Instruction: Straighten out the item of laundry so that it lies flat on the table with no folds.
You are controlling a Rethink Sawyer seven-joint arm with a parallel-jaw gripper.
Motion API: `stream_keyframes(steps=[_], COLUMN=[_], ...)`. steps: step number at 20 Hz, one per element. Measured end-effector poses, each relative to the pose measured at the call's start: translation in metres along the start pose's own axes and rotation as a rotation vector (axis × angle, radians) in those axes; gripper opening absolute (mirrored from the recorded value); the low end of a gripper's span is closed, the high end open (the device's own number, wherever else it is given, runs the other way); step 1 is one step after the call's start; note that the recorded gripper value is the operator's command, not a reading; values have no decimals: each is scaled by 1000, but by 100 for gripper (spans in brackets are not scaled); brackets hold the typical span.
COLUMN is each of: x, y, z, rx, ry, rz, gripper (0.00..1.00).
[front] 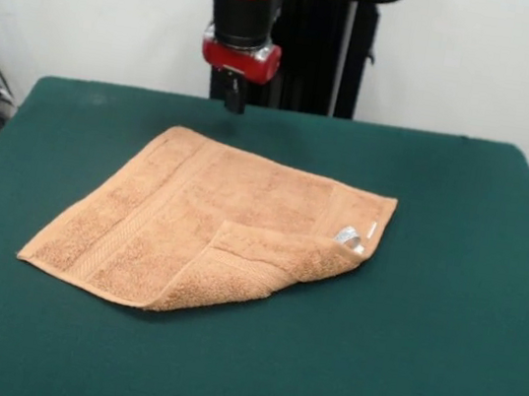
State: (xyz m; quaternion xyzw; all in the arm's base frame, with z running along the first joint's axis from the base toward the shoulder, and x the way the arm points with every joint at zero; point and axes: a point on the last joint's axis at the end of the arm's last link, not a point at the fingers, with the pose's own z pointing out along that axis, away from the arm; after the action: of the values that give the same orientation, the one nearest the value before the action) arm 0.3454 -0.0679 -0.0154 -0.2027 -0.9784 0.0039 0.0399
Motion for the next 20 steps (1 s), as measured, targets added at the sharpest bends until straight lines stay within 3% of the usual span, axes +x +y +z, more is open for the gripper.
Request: stream_keyframes(steps=[11, 20], x=[-14, -30], y=[26, 54], z=[-8, 4], rx=[9, 12], ry=[-4, -24], rz=[2, -24], gripper=[0, 0])
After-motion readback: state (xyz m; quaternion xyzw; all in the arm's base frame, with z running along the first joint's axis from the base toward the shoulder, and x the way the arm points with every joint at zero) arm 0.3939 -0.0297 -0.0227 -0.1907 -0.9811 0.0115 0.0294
